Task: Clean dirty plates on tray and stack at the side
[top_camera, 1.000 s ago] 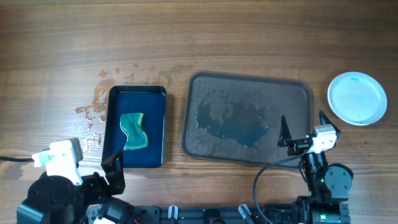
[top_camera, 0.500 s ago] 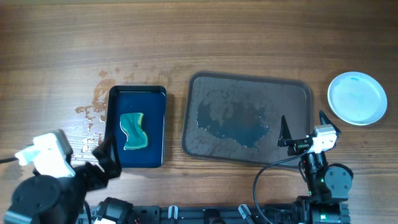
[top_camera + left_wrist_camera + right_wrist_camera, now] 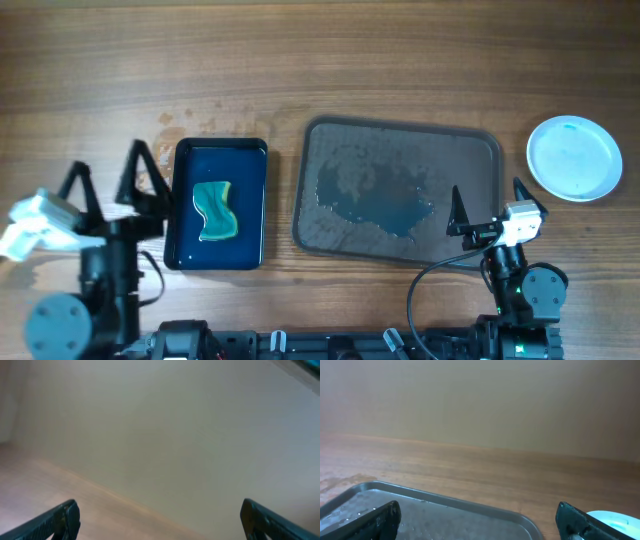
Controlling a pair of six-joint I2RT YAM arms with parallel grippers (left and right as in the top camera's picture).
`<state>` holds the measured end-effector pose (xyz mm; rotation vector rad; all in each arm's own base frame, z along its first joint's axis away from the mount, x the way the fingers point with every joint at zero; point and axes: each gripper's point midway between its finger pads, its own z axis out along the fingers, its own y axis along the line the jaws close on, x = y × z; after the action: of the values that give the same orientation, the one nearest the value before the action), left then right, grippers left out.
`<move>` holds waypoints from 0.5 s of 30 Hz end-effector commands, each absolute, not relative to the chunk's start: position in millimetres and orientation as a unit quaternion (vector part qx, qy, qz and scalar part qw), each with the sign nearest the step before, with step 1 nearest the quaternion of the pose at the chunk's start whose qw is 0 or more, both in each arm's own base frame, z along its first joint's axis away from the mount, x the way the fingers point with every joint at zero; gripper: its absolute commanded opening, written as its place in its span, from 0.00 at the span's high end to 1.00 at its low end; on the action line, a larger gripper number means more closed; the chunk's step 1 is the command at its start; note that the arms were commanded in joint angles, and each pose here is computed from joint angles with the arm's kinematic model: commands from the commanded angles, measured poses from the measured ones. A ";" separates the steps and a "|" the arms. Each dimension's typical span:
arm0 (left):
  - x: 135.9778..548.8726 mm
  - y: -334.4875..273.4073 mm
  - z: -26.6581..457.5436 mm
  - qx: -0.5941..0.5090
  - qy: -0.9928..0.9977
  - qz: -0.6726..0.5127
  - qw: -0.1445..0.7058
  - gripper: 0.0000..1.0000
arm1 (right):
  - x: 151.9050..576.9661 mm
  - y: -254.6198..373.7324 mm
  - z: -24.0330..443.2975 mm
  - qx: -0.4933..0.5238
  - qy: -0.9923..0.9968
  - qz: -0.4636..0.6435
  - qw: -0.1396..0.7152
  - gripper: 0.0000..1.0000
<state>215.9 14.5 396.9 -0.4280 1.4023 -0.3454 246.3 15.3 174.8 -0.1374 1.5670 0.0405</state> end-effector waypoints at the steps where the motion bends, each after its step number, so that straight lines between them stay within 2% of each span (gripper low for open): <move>1: 216.9 2.6 360.1 -0.162 0.624 -0.182 0.742 0.00 | 245.4 18.1 178.1 -0.071 0.699 0.019 0.711 0.00; 8: 217.1 0.0 309.2 -0.147 0.590 -0.194 0.770 0.00 | 245.4 18.1 178.1 -0.071 0.699 0.019 0.711 0.01; 15: 216.0 2.6 301.8 -0.146 0.570 -0.192 0.785 0.00 | 245.4 18.1 178.1 -0.071 0.699 0.019 0.711 0.00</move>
<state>216.8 1.3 301.8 -0.3234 1.2542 -0.4224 246.2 15.3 174.9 -0.1377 1.5666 0.0402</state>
